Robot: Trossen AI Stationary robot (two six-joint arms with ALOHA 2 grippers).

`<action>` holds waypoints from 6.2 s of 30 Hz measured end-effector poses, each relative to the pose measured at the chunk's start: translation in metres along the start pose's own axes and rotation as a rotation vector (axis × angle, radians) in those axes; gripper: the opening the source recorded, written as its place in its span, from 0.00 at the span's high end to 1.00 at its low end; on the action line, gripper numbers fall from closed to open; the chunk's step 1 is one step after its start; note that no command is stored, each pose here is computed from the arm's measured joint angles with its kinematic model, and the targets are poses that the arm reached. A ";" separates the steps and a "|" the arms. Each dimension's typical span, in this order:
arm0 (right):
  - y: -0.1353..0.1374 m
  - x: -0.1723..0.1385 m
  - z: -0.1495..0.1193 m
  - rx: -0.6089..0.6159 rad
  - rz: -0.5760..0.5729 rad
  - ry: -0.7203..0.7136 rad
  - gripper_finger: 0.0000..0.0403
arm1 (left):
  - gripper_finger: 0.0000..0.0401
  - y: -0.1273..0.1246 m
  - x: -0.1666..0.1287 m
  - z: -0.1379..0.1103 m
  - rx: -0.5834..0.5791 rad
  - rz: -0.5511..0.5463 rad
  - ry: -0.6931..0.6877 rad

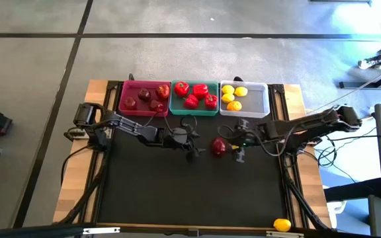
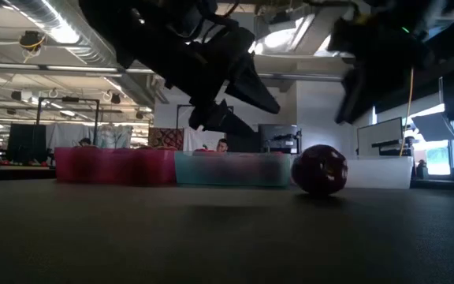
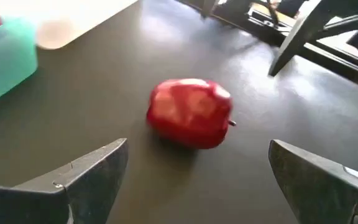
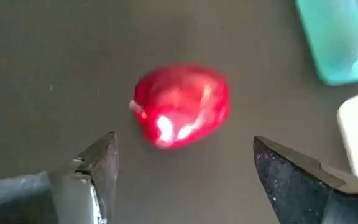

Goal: Sort produce into baskets
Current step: Put the apple into the pink bin

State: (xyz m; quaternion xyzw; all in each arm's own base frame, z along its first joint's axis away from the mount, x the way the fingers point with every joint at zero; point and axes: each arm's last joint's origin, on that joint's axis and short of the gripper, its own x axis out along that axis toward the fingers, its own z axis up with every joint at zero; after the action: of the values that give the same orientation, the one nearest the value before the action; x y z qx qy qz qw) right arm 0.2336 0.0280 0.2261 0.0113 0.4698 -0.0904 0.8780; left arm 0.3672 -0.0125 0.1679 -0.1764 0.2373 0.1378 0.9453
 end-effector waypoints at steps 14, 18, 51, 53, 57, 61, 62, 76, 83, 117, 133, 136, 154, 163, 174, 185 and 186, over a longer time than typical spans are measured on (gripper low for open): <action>-0.002 0.046 -0.045 0.097 0.003 -0.174 0.26 | 0.04 0.000 0.058 -0.015 0.039 -0.039 0.088; 0.000 0.054 -0.044 0.097 -0.006 -0.178 0.26 | 0.04 0.003 0.064 -0.017 0.085 -0.025 0.097; 0.014 0.060 -0.024 0.078 0.280 -0.274 0.26 | 0.04 0.026 0.016 0.021 0.141 0.225 0.190; 0.014 0.052 -0.019 0.060 0.282 -0.273 0.26 | 0.04 0.015 0.010 0.025 0.172 0.153 0.172; 0.009 0.044 -0.019 0.030 0.181 -0.269 0.26 | 0.04 -0.002 0.013 0.024 0.269 0.000 0.124; 0.004 0.047 -0.023 0.051 0.015 -0.250 0.26 | 0.04 -0.001 0.026 0.017 0.339 -0.016 0.094; 0.003 0.049 -0.023 0.071 -0.018 -0.254 0.26 | 0.04 0.001 0.030 0.016 0.339 -0.012 0.085; 0.004 0.072 -0.028 0.175 -0.122 -0.236 0.26 | 0.04 0.011 0.040 0.007 0.299 -0.107 0.168; 0.005 0.072 -0.028 0.099 -0.123 -0.235 0.26 | 0.04 -0.004 0.047 -0.007 0.243 -0.219 0.177; -0.034 0.069 -0.017 0.054 -0.181 -0.263 0.26 | 0.04 0.032 0.034 0.020 0.236 0.195 0.096; -0.033 0.057 -0.016 0.059 -0.312 -0.259 0.26 | 0.04 0.034 0.045 0.010 0.216 0.197 0.098; -0.038 0.052 -0.018 0.057 -0.378 -0.233 0.26 | 0.04 0.034 0.044 0.010 0.217 0.198 0.101; -0.064 0.081 -0.027 -0.010 -0.322 -0.188 0.26 | 0.04 0.034 0.044 0.010 0.223 0.199 0.100; -0.062 0.090 -0.028 -0.010 -0.237 -0.185 0.26 | 0.04 0.034 0.045 0.010 0.224 0.198 0.098; -0.063 0.087 -0.017 0.016 -0.275 -0.292 0.26 | 0.04 0.034 0.032 0.020 0.310 0.261 0.127; -0.061 0.097 -0.003 0.035 -0.204 -0.462 0.26 | 0.04 0.052 0.017 0.013 0.479 0.329 0.335; -0.060 0.099 -0.003 0.036 -0.194 -0.470 0.26 | 0.04 0.053 0.018 0.012 0.491 0.325 0.344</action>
State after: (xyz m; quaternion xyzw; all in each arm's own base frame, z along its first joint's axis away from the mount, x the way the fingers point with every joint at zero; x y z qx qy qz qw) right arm 0.2749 -0.0455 0.1466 -0.0395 0.2501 -0.1825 0.9501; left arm 0.3694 0.0434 0.1543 0.0759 0.4442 0.1935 0.8715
